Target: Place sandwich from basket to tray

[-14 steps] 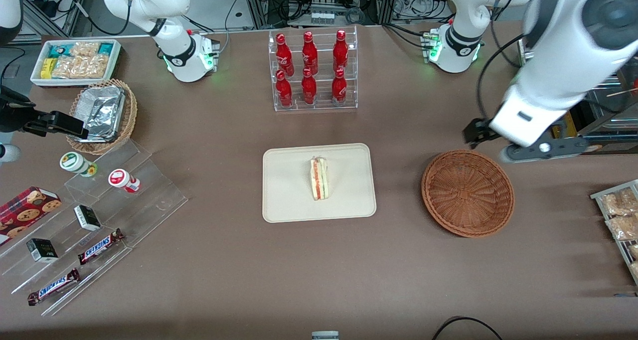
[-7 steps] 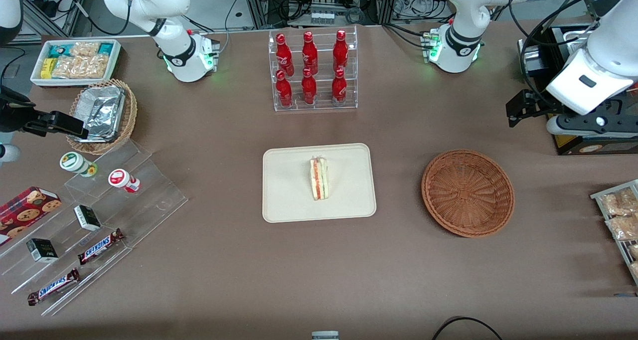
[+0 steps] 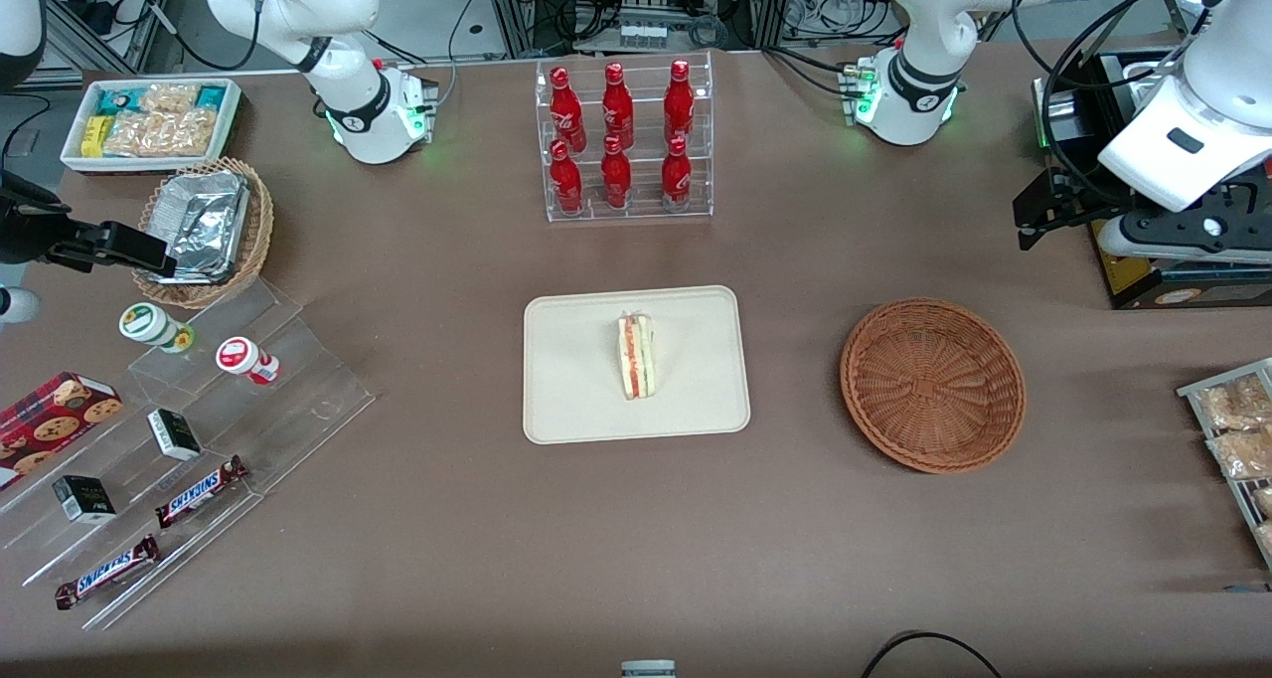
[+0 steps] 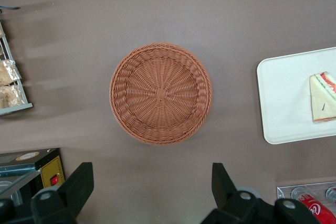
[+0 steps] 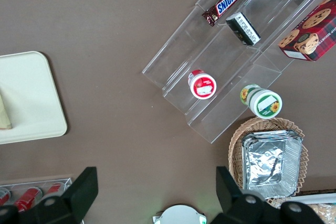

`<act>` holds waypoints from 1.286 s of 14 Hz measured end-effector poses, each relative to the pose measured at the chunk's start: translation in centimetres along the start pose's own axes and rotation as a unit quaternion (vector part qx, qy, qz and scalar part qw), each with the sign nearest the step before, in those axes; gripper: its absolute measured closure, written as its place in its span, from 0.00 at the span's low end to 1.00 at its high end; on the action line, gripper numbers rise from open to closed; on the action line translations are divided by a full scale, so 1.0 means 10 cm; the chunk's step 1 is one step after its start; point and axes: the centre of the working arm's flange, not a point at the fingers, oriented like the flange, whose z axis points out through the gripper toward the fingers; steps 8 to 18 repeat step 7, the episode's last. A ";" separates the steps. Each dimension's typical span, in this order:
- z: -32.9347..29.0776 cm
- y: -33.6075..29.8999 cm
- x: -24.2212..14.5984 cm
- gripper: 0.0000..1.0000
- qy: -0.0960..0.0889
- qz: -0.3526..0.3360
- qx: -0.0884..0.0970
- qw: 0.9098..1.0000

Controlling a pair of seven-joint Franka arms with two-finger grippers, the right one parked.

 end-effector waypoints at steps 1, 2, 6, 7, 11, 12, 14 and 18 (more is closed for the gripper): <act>0.03 -0.01 0.00 0.00 -0.003 -0.001 0.000 1.000; 0.05 -0.04 0.00 0.00 -0.006 -0.005 0.000 1.000; 0.08 -0.33 0.00 0.00 -0.012 -0.032 -0.005 0.999; 0.08 -0.34 0.00 0.00 -0.013 -0.033 -0.005 0.999; 0.08 -0.34 0.00 0.00 -0.013 -0.033 -0.005 0.999; 0.08 -0.34 0.00 0.00 -0.013 -0.033 -0.005 0.999; 0.08 -0.34 0.00 0.00 -0.013 -0.033 -0.005 0.999; 0.08 -0.34 0.00 0.00 -0.013 -0.033 -0.005 0.999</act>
